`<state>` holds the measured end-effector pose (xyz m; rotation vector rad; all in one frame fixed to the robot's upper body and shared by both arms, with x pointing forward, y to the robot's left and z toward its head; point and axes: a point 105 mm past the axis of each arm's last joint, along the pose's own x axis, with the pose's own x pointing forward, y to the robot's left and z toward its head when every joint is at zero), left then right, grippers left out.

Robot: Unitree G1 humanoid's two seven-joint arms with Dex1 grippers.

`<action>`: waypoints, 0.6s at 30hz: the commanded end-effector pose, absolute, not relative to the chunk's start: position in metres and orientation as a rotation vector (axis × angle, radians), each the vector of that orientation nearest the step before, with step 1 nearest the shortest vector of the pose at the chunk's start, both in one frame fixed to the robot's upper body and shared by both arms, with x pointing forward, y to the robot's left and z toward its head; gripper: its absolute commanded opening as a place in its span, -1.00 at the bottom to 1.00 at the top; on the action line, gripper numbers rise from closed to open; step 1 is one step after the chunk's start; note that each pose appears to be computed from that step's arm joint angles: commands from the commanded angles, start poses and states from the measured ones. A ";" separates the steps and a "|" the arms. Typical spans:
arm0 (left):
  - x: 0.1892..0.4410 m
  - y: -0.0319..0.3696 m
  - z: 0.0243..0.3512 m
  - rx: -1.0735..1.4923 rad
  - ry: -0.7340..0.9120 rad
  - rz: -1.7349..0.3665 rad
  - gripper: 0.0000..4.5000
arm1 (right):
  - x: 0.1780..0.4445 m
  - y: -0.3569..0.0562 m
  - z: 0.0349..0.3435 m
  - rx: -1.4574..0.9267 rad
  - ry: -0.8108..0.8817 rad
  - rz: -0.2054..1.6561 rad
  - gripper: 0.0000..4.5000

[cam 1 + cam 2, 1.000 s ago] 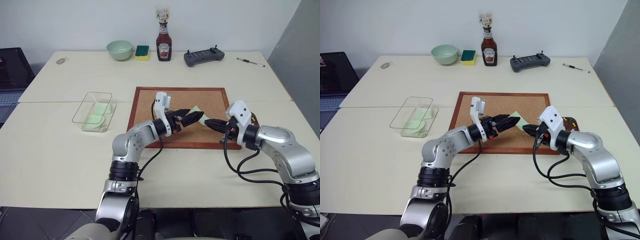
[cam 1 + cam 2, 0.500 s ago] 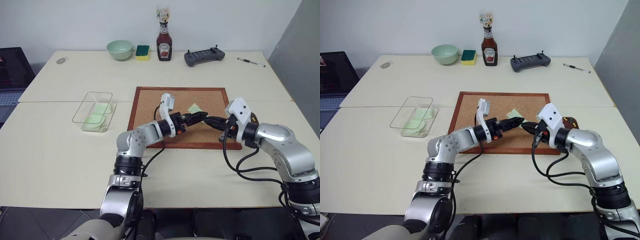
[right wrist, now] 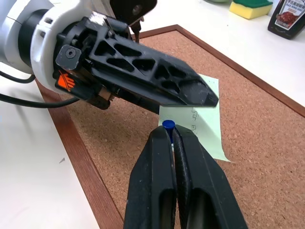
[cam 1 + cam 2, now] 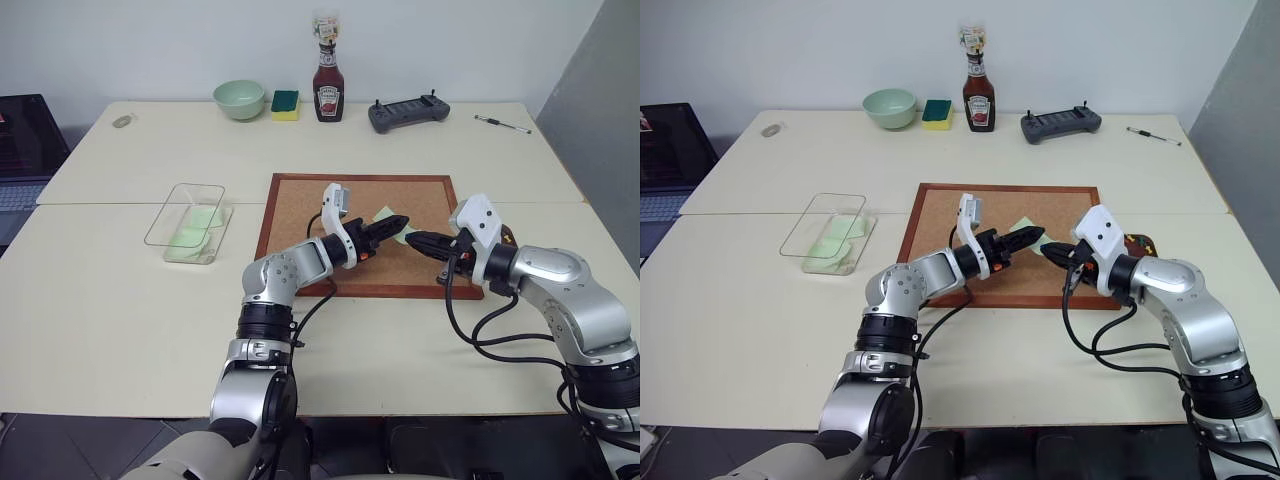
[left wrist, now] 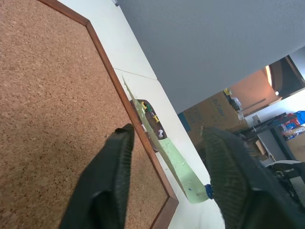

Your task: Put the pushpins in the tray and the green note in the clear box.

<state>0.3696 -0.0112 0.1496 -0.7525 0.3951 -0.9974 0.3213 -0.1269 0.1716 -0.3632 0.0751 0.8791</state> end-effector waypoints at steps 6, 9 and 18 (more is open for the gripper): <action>0.369 -0.018 0.158 -0.765 0.379 -1.026 -0.83 | 0.320 -0.123 0.191 -0.394 -0.014 0.872 -1.00; 0.370 -0.017 0.159 -0.772 0.375 -1.022 -0.97 | 0.321 -0.122 0.192 -0.389 -0.024 0.868 -1.00; 0.370 -0.014 0.163 -0.797 0.356 -1.010 -0.97 | 0.325 -0.121 0.195 -0.360 -0.067 0.826 -1.00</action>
